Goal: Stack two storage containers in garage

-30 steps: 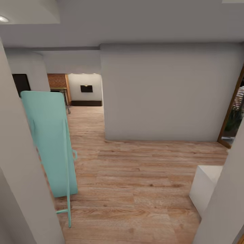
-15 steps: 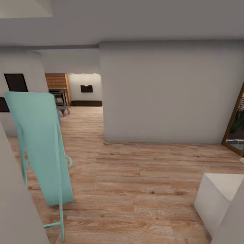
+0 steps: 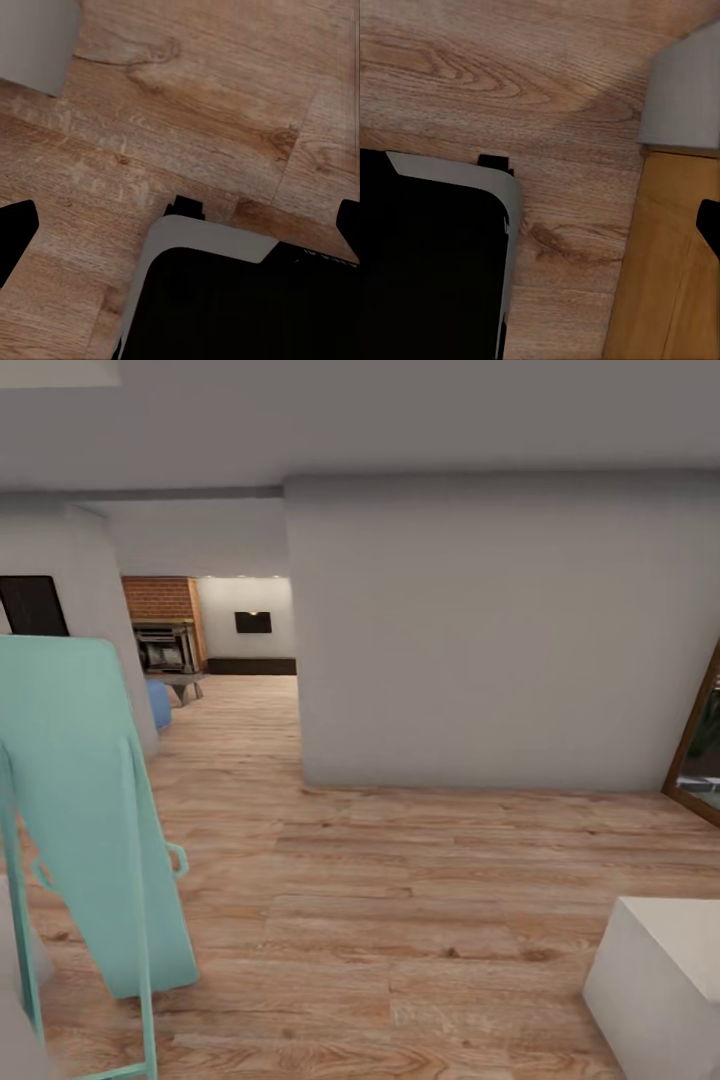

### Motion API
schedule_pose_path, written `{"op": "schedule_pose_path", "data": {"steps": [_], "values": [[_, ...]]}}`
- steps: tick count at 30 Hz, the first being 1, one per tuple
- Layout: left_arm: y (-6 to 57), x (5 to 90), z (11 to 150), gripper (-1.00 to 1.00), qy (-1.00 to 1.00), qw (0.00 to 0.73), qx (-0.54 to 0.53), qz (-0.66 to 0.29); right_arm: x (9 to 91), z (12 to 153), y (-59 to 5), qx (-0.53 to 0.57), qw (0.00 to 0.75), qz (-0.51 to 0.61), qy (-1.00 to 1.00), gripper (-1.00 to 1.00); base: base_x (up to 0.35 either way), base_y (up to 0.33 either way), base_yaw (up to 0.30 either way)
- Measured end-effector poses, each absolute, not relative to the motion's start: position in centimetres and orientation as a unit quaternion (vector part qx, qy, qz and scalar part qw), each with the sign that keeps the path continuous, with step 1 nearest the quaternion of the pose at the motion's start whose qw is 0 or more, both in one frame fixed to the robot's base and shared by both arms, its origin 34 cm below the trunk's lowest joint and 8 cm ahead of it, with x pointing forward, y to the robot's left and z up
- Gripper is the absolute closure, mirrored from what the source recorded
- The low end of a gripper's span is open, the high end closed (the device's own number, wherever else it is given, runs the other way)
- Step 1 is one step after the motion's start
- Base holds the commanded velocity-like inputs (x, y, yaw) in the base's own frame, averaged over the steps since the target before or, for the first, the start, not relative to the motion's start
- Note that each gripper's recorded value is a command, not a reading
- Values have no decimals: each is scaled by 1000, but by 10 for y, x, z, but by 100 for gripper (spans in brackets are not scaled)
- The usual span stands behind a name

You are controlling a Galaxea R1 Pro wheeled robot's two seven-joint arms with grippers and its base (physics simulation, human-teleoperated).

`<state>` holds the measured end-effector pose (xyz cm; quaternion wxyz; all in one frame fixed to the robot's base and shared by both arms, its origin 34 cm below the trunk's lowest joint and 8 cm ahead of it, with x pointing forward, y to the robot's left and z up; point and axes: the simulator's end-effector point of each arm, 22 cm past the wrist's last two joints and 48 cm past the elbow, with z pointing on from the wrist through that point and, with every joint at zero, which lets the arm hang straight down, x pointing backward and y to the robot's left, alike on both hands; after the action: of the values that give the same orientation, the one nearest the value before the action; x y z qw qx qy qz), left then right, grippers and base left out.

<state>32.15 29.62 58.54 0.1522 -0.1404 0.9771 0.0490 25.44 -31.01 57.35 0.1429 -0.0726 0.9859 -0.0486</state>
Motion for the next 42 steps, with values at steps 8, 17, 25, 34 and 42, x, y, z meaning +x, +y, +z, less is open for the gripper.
{"op": "schedule_pose_path", "data": {"steps": [8,17,25,34,42], "values": [[295,322,585,-100,977,152,-140,48,253,573,-306,-72,141,-46,986,-100,322,-85,0],[294,322,585,-100,977,152,-140,48,253,573,-305,-71,141,-46,986,-100,322,-85,0],[295,322,585,-100,977,152,-140,48,253,573,-305,-71,141,-46,986,-100,321,-85,0],[298,321,585,-100,977,152,-140,50,253,573,-305,-71,141,-46,986,-100,321,-85,0],[297,321,585,-100,977,152,-140,49,253,573,-305,-71,141,-46,986,-100,321,-85,0]]}}
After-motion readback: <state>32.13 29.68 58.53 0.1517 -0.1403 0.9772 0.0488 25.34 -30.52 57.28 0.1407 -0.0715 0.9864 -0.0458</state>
